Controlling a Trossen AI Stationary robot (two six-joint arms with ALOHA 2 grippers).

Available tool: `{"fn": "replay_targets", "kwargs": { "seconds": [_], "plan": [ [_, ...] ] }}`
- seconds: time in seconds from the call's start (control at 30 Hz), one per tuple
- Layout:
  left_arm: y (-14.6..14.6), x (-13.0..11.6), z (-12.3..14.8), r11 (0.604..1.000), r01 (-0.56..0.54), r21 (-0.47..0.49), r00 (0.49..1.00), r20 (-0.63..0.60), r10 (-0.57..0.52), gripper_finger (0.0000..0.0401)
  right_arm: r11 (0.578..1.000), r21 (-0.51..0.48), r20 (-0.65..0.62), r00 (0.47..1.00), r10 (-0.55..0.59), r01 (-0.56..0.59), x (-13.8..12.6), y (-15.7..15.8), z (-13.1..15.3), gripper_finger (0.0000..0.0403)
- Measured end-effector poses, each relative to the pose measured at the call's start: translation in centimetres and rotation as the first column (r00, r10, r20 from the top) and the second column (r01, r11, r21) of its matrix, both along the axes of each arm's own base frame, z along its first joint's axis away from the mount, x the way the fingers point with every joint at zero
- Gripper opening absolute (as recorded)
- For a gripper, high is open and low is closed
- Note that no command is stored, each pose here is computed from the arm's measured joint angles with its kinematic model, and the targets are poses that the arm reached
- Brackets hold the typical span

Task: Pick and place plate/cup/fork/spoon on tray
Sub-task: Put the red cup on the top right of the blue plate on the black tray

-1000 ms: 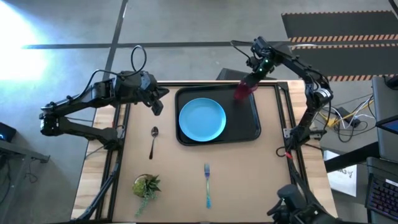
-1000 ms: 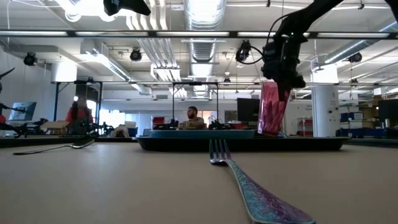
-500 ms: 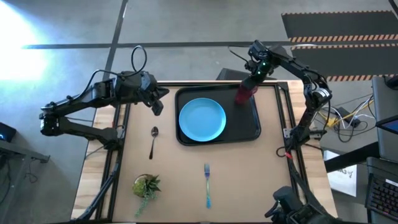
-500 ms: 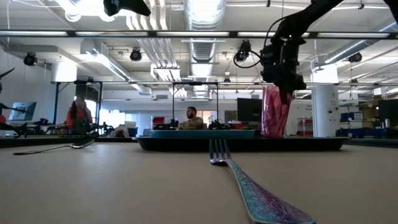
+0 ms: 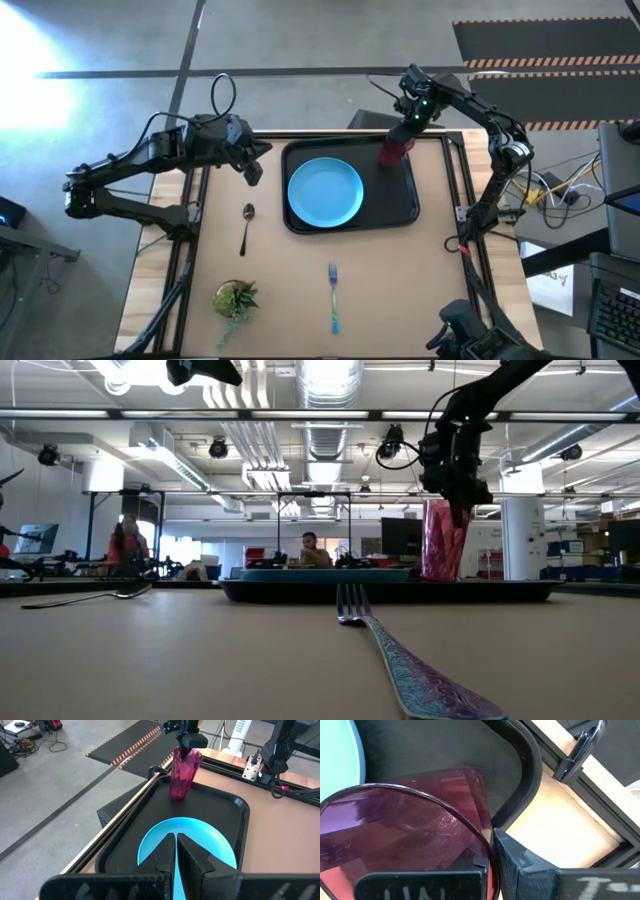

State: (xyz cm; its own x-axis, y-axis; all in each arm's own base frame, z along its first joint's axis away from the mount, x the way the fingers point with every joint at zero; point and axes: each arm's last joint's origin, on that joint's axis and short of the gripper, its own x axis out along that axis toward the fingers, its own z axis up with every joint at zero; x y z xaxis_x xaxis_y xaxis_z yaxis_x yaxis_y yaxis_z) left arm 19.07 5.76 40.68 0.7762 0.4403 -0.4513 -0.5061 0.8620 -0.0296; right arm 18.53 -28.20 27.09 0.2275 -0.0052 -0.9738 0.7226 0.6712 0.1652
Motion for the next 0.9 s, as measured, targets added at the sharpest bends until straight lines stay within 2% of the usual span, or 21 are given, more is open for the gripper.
{"fn": "replay_targets", "kwargs": {
  "seconds": [0.63,0.9],
  "plan": [
    [0.0,0.0,0.0,1.0,0.0,0.001,1.0,0.0,0.0,0.0,0.999,-0.006,0.002,0.999,0.039,-0.039,0.6,0.39,0.03,0.0011],
    [0.0,0.0,0.0,1.0,0.0,0.001,1.0,0.0,0.0,0.0,0.999,-0.013,-0.002,0.999,0.037,-0.037,0.8,0.49,0.05,0.0061]
  ]
}}
